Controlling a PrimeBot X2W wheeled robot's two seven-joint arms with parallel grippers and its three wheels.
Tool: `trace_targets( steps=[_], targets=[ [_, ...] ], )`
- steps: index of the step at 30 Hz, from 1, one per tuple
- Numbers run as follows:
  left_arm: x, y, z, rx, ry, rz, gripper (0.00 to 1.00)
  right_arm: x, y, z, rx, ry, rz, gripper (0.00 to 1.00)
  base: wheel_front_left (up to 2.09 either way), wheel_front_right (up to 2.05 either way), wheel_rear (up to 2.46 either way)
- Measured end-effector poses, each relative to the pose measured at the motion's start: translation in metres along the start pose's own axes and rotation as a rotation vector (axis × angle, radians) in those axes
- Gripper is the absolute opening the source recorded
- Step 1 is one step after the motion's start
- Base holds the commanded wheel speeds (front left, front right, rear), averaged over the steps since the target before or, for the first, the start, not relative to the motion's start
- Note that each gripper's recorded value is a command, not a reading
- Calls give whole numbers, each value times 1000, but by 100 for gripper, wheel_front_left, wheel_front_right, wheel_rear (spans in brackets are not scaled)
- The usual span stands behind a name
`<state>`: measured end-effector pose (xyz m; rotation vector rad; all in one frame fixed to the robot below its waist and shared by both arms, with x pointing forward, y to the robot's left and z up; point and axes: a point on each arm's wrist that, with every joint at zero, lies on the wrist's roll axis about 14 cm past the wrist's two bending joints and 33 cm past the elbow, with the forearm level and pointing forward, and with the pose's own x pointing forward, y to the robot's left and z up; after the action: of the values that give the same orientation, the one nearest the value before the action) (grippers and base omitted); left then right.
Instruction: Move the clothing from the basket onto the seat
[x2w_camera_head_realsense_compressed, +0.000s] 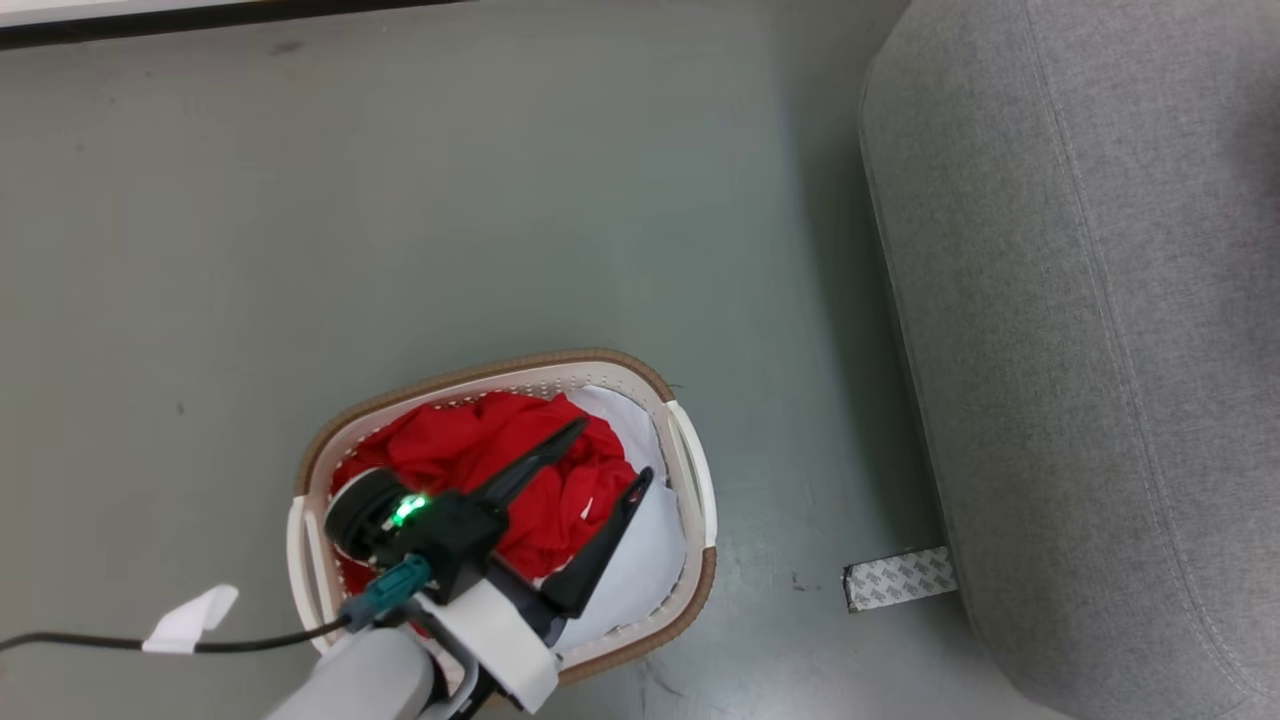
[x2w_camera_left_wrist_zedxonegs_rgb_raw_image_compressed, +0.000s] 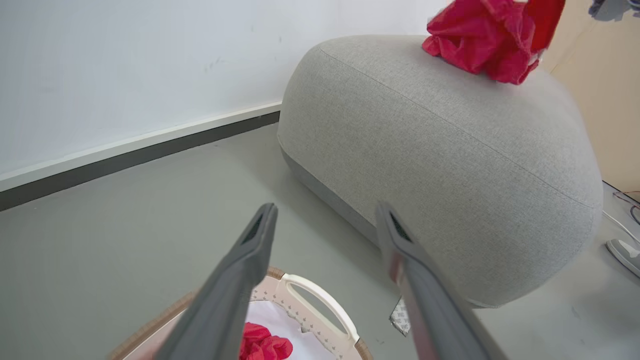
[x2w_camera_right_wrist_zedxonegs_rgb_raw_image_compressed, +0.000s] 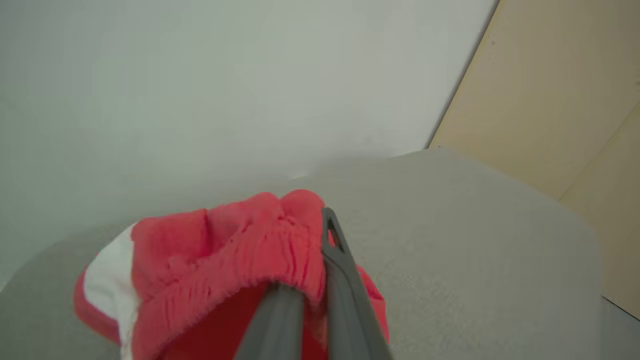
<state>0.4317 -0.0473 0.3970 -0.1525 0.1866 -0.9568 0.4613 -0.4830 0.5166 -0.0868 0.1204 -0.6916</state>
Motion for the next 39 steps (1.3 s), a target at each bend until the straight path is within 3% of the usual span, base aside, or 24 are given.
trace_targets(
  steps=[1, 2, 3, 4, 5, 16, 28, 39],
  targets=[
    [-1, 1, -2, -2, 6, 6, 100, -6, 2, -16, 1, 26, 2, 0, 0, 0, 0],
    [-3, 1, -2, -4, 9, 10, 100, -13, 4, -30, 10, 48, 5, 13, 0, 0, 0],
    [-3, 2, -2, -5, 10, 15, 100, -19, 8, -42, 16, 72, 12, 39, 0, 0, 0],
    [-4, 1, -2, -3, 12, 16, 100, -25, 9, -53, 21, 92, 16, 86, 0, 0, 0],
    [-5, 1, -2, -3, 11, 20, 100, -30, 10, -59, 29, 93, 18, 100, 0, 0, 0],
    [-25, -1, 23, 2, -14, 126, 100, -100, 26, -94, 16, 122, 146, 100, 0, 0, 0],
    [-95, 20, 64, 14, -114, 431, 100, -176, 63, -33, 102, -109, 347, 100, 0, 0, 0],
    [-180, 32, 73, 32, -192, 705, 100, -246, 125, -32, 182, -120, 598, 100, 0, 0, 0]
  ],
)
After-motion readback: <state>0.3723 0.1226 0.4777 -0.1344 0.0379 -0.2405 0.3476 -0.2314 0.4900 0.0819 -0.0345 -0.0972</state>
